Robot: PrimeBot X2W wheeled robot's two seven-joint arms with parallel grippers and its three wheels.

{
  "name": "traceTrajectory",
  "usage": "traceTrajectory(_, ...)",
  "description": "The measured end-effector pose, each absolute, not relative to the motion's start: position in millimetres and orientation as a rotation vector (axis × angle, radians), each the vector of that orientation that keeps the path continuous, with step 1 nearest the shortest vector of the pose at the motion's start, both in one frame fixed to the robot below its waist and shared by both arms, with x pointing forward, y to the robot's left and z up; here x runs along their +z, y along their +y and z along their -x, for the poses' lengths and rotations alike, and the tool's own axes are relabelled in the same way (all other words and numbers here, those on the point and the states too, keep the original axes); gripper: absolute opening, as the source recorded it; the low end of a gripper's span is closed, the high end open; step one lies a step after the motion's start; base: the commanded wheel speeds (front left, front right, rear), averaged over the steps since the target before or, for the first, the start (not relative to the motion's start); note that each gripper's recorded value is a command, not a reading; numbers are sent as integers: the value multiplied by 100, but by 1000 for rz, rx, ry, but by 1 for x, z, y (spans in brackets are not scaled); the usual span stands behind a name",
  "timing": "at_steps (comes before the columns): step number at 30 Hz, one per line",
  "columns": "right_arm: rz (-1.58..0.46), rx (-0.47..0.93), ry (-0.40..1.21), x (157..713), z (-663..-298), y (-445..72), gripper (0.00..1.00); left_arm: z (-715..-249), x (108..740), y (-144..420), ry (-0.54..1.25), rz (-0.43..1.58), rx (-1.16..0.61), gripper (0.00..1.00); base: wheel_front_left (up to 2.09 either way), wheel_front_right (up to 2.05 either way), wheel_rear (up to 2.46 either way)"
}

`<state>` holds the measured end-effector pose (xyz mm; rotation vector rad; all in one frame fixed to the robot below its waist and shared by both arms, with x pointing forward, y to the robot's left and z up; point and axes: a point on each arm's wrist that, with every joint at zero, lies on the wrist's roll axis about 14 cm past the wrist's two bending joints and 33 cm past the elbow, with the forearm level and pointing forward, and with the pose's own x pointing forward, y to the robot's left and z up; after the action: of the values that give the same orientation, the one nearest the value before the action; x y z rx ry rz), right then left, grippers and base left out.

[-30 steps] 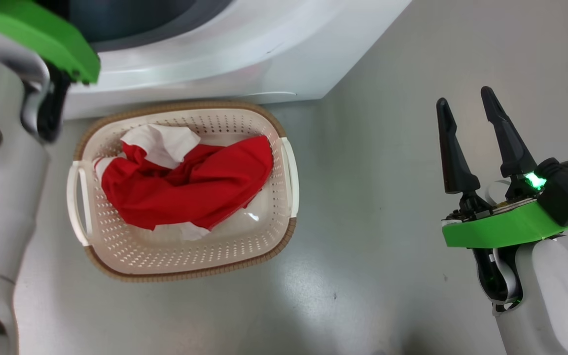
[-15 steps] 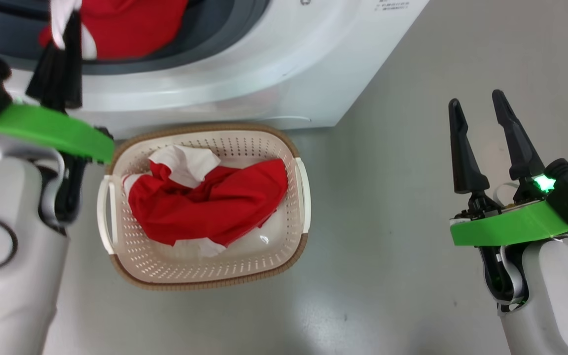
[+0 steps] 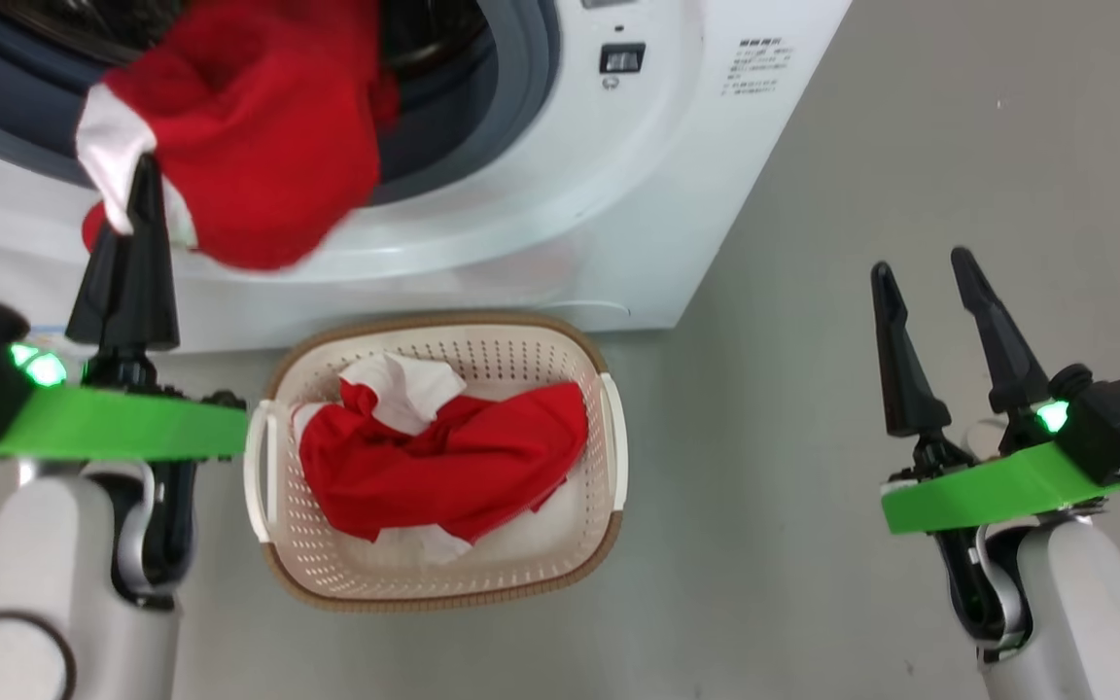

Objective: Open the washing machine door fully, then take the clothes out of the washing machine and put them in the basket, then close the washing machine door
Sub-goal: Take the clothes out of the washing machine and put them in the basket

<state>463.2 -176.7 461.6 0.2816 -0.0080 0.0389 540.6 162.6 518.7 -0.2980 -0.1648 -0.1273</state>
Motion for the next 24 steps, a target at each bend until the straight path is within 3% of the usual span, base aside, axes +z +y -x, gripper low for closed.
traceTrajectory(15,-285,78,-60,492,-438,-165,100,-470,621,158,-457,324,-148,0,0,0,0)
traceTrajectory(19,-283,71,-67,496,-433,-168,100,-460,613,150,-433,329,-164,0,0,0,0)
traceTrajectory(24,-279,64,-35,483,-431,-169,100,-458,559,138,-267,374,-164,0,0,0,0)
